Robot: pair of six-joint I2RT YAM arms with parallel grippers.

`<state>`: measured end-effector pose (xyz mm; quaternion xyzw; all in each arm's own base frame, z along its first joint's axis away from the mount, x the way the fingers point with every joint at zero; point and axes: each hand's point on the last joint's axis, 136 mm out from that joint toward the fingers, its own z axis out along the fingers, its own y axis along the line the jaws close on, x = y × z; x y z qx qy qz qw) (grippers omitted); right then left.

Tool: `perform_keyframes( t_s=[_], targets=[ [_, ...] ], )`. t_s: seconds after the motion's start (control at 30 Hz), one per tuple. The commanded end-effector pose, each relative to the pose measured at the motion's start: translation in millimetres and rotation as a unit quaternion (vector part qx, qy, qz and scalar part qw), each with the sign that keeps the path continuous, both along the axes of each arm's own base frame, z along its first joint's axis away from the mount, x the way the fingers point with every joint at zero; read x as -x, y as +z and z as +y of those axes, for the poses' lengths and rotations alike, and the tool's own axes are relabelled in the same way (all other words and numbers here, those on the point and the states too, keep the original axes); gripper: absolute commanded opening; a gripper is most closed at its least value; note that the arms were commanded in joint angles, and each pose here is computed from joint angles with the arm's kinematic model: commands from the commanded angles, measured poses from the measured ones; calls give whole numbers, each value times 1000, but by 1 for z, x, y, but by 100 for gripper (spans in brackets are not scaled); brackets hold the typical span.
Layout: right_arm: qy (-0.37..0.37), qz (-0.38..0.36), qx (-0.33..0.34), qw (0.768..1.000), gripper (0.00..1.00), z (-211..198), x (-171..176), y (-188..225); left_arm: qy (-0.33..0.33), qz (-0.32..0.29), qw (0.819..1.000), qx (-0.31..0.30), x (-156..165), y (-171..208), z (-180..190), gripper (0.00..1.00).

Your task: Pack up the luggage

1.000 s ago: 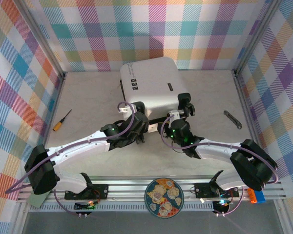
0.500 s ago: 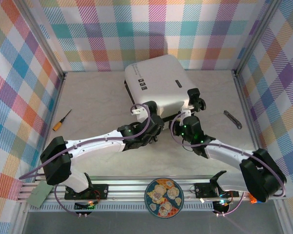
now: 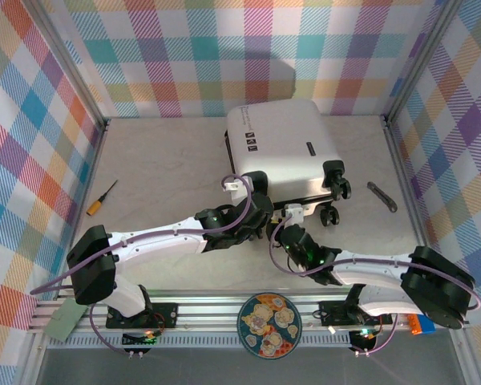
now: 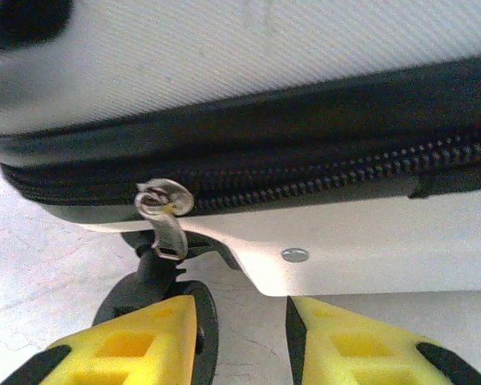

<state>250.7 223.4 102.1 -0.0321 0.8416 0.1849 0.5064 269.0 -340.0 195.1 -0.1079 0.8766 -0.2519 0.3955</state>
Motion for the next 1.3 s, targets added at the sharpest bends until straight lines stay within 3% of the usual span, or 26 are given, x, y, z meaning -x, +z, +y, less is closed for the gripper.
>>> perform_keyframes(
  t_s=[0.0,0.33,0.53,0.67,0.8,1.03,1.27],
  targets=[
    [-42,-22,-31,998,37,1,-10,15,-46,-56,995,70,3,60,-31,2],
    [-34,-26,-49,998,46,15,-16,23,-47,-55,995,68,3,59,-32,4],
    [-35,-25,-50,998,50,23,-21,21,-44,-58,995,67,4,61,-27,14],
    [-52,-21,-44,997,49,25,-27,14,-48,-60,994,73,5,65,-27,13],
    [-82,-26,-31,996,42,15,-35,11,-53,-57,994,76,7,64,-28,12],
    [-94,-32,8,995,17,-9,-42,11,-46,-62,994,73,6,66,-23,12],
    [-60,-27,31,997,6,-20,-32,11,-42,-65,995,67,4,65,-20,13]
  ],
)
